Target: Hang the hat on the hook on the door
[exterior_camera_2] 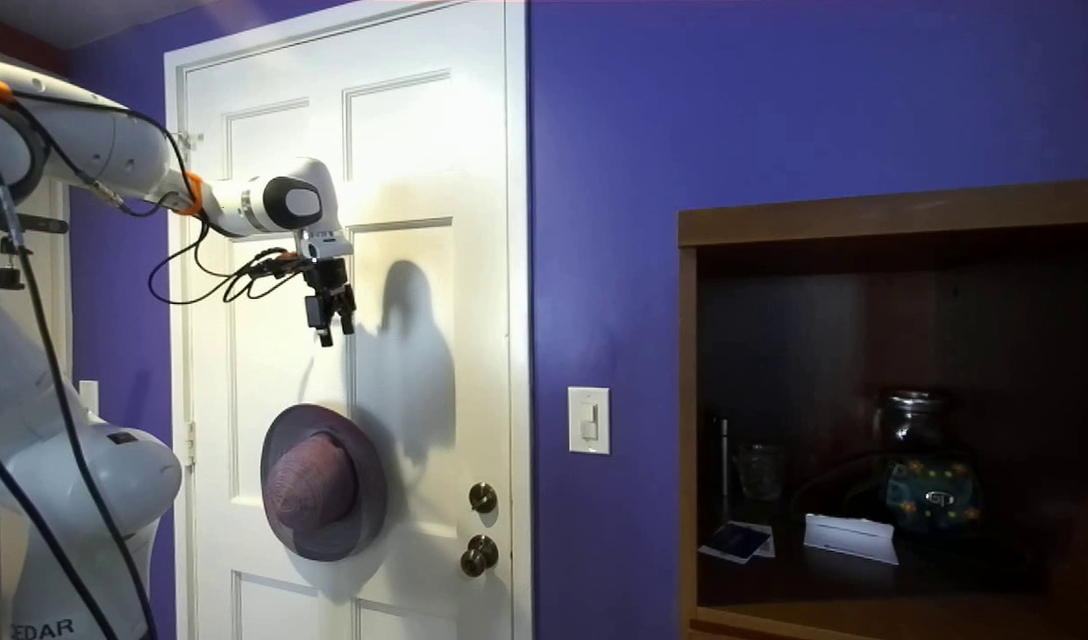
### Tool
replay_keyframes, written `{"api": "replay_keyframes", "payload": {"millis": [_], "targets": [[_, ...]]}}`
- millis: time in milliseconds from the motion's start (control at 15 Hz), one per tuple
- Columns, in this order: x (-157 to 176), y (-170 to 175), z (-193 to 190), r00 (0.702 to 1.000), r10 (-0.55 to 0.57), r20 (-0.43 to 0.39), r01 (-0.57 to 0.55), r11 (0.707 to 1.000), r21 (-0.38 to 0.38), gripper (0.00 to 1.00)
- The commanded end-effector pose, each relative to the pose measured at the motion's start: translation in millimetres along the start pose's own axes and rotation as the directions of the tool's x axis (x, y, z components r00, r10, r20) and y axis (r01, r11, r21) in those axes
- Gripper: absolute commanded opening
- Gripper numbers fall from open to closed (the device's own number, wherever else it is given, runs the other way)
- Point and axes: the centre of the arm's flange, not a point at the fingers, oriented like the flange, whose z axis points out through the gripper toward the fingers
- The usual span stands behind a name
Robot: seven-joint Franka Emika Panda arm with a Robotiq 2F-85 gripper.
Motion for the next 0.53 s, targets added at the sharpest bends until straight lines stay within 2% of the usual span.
{"api": "replay_keyframes", "payload": {"millis": [0, 200, 467], "targets": [[18.1, 1.3, -26.1, 0.990, -0.138, 0.026, 0.137, 0.990, 0.026, 1.00], [27.7, 0.5, -43.7, 0.964, -0.263, 0.026, 0.263, 0.965, 0.008, 1.00], [35.6, -0.3, -70.2, 0.900, -0.434, 0.032, 0.433, 0.901, 0.032, 1.00]]}}
